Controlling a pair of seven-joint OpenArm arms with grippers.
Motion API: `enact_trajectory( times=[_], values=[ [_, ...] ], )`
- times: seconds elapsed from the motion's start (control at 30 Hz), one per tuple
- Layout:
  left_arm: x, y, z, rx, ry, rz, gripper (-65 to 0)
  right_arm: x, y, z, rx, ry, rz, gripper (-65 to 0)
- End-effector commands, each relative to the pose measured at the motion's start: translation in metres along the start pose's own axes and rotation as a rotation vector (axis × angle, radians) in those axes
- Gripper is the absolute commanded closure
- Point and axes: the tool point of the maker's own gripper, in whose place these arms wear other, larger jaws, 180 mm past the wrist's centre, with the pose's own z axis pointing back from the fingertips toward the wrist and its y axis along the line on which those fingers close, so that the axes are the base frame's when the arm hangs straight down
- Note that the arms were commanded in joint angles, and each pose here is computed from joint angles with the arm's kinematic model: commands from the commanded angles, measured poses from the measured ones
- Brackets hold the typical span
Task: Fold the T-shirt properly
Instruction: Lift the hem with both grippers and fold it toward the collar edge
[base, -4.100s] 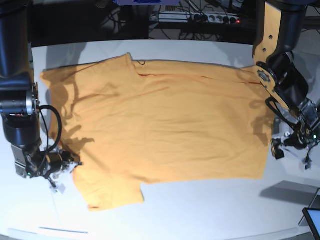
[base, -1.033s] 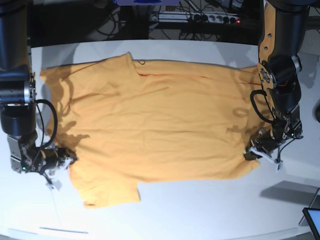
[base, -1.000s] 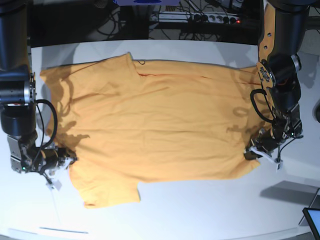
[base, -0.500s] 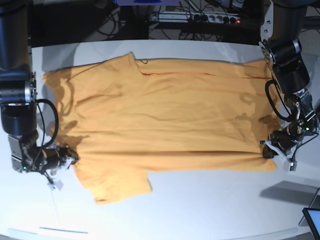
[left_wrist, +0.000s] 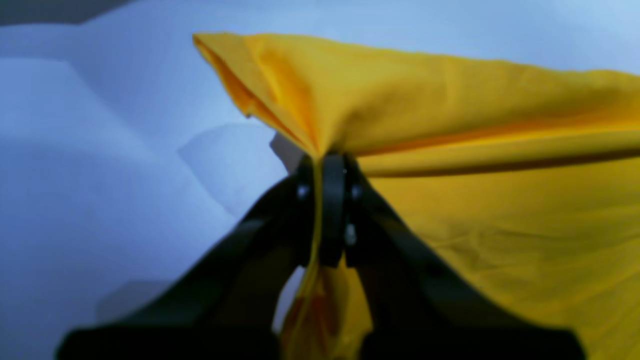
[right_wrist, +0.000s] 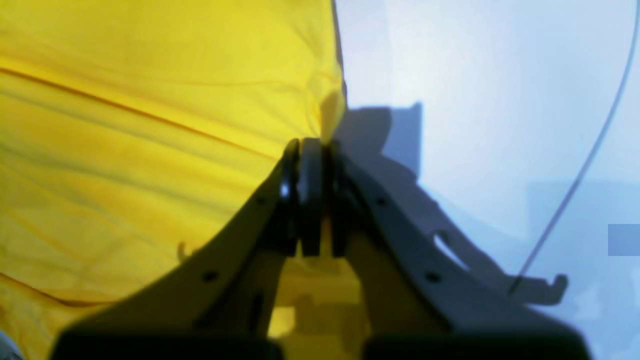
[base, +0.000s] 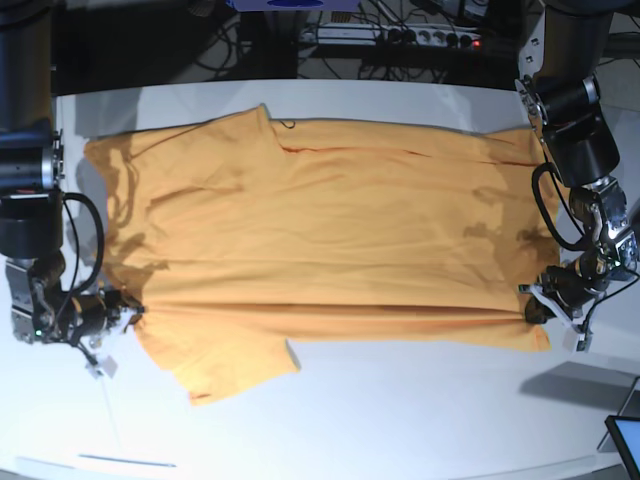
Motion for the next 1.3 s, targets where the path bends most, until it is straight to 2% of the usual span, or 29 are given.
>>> enact_trajectory(
  times=[0.0,0.1,0.3,0.57,0.77,0.93,1.17,1.27],
  values=[
    [0.028,0.016,0.011,0.043,-0.065,-0.02,0.0,0.03,-0.011,0.02,-0.043,-0.065,0.034,-0.3],
    [0.027,0.015,0.011,0.044,-0.06,-0.024,0.0,0.051,-0.004,0.033,-0.055,-0.116,0.101,-0.3],
    [0.03,0.015,0.014,0.05,-0.068,-0.042,0.0,0.06,0.001,0.043,-0.067,-0.119,0.142,-0.3],
    [0.046,-0.003,0.046,0.092,-0.076,-0.207,0.0,0.05,-0.002,0.044,-0.081,-0.116,0.162,-0.3],
    [0.027,-0.008,0.047,0.093,-0.035,-0.227,0.0,0.044,0.004,0.062,-0.12,-0.125,0.263,-0.3],
    [0.01,-0.009,0.047,0.089,-0.002,-0.227,0.0,0.029,-0.004,0.076,-0.135,-0.143,0.22,-0.3],
    [0.008,-0.009,0.048,0.09,0.001,-0.231,0.0,0.023,0.012,0.089,-0.175,-0.164,0.248,-0.3],
    [0.008,-0.015,0.057,0.097,-0.011,-0.274,0.0,0.017,0.017,0.09,-0.178,-0.157,0.268,-0.3]
  ],
)
